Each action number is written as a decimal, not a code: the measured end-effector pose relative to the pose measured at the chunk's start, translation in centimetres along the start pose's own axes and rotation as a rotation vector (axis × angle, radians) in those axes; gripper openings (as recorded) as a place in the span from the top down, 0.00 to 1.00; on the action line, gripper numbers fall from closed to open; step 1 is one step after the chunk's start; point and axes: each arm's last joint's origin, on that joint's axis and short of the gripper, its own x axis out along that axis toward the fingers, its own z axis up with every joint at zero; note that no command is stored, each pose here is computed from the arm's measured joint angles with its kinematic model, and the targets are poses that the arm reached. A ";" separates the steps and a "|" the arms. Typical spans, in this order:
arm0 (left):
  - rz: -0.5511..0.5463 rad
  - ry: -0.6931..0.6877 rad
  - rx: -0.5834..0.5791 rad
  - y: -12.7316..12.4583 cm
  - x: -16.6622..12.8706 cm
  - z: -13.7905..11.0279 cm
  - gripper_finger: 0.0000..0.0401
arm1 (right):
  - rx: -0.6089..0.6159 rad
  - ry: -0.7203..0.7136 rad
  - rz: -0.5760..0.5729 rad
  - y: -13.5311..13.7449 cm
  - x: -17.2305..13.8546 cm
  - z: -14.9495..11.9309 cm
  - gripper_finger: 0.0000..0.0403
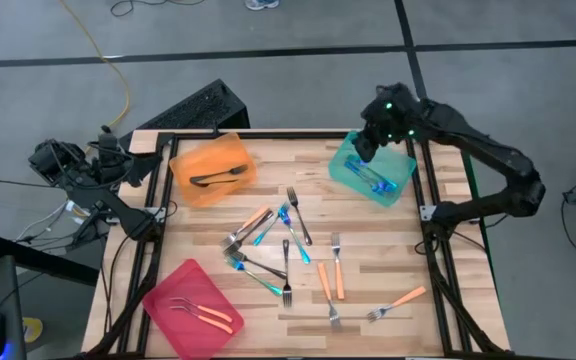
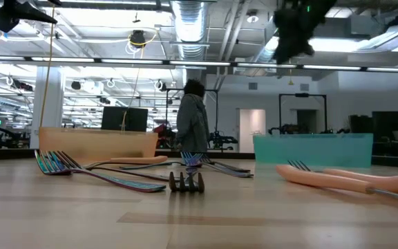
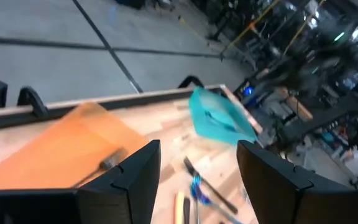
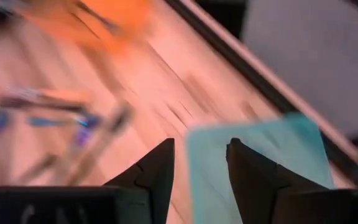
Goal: Sort silverware by color (type)
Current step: Put the orange fork into the pink bin
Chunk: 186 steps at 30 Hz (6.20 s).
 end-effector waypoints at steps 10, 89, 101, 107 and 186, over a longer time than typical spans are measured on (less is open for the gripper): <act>-0.010 0.089 0.030 0.0 0.0 -0.3 0.51 | 0.038 -0.001 0.372 5.8 -3.3 0.6 0.59; -0.005 0.037 0.056 0.0 0.0 -0.1 0.51 | -0.583 0.836 0.375 25.4 1.1 -30.2 0.39; -0.005 0.037 0.066 0.0 0.0 -0.1 0.51 | -0.777 0.865 0.289 25.6 3.1 -33.2 0.38; -0.003 0.037 0.071 0.0 0.0 -0.1 0.51 | -0.854 0.863 0.258 25.8 3.8 -34.7 0.38; 0.000 0.020 0.053 0.0 0.0 -0.1 0.51 | -0.046 -0.222 0.337 19.1 12.7 -8.6 0.91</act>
